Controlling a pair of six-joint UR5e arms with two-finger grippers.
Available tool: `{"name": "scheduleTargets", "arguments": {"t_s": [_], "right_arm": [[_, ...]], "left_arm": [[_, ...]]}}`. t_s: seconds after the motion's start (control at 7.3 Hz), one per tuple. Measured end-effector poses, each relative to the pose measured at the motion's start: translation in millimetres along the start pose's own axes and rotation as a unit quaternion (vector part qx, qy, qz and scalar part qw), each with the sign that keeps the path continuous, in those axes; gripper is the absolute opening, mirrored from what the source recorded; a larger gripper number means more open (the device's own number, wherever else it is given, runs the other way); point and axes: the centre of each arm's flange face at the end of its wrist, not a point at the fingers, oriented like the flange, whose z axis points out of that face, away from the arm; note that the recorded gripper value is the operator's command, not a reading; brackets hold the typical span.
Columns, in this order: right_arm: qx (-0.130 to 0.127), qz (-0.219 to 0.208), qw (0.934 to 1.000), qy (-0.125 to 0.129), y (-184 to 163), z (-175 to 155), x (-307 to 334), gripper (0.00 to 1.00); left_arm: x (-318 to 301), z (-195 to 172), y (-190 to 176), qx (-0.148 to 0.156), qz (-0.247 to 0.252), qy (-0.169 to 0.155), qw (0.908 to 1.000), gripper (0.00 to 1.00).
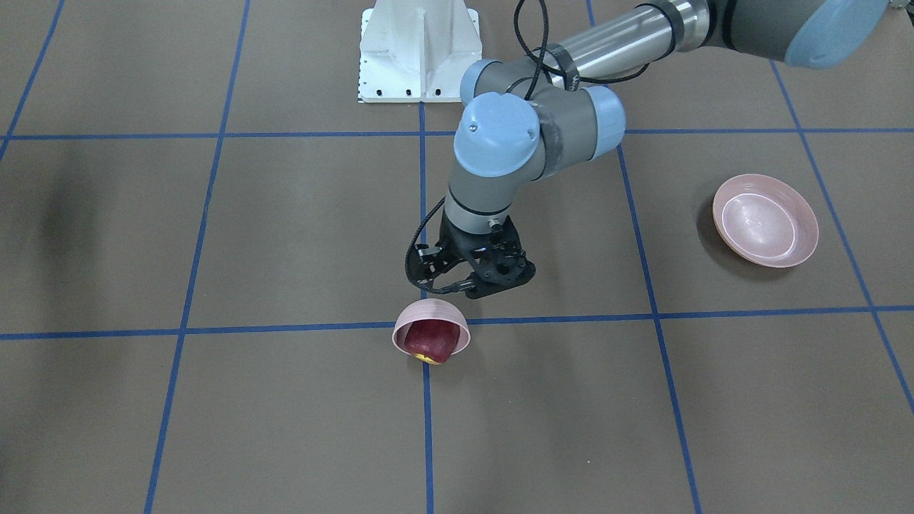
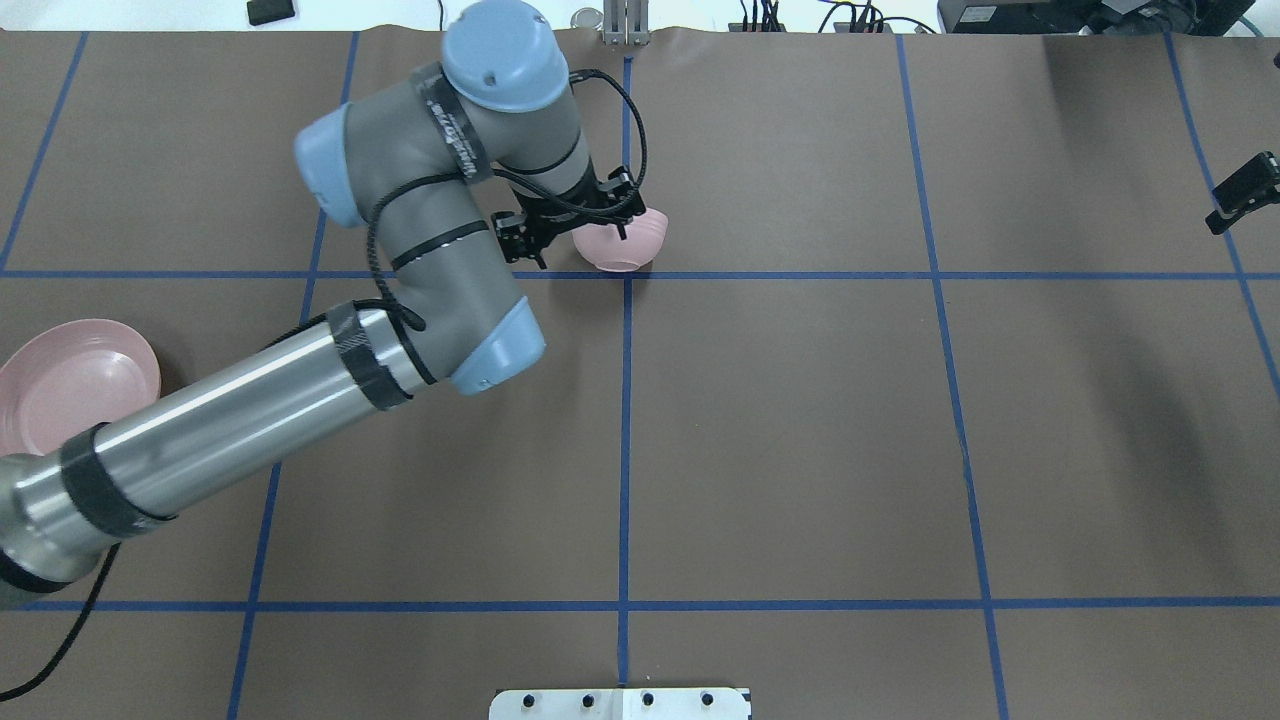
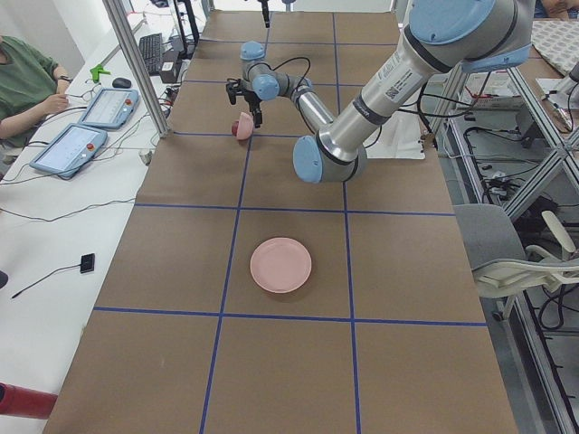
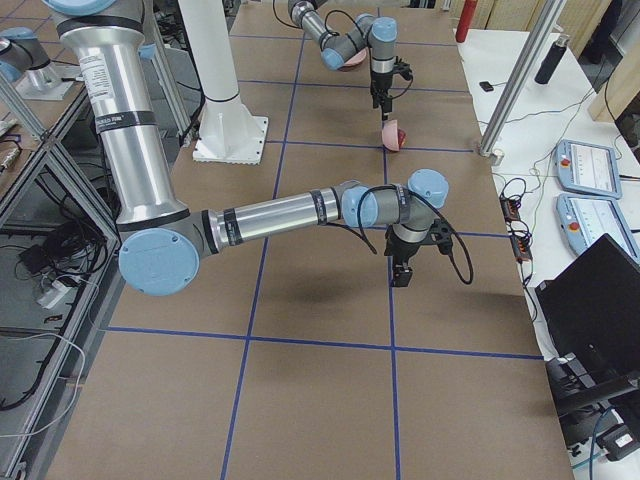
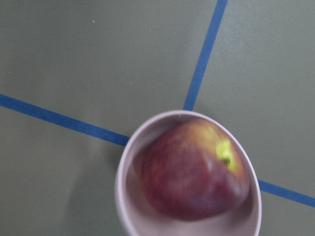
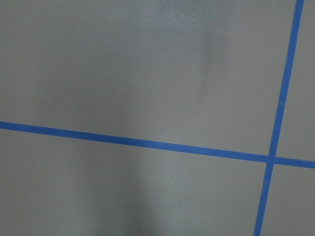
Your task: Move apple from plate to bowl
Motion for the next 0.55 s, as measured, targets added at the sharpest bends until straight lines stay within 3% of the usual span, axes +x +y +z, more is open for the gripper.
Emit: {"name": "scheduleTargets", "arguments": {"t_s": [0.14, 0.55], "right_arm": [[0.002, 0.003, 1.0000, 0.000, 1.1, -0.3, 3.7, 1.00], [0.006, 0.022, 0.9997, -0.001, 12.2, -5.6, 29.8, 1.00]], "left_arm": [[-54.4, -23.2, -16.9, 0.015, 0.051, -0.008, 0.9986, 0.98], [-213.2, -82.0, -78.4, 0.031, 0.124, -0.033, 0.9913, 0.98]]}}
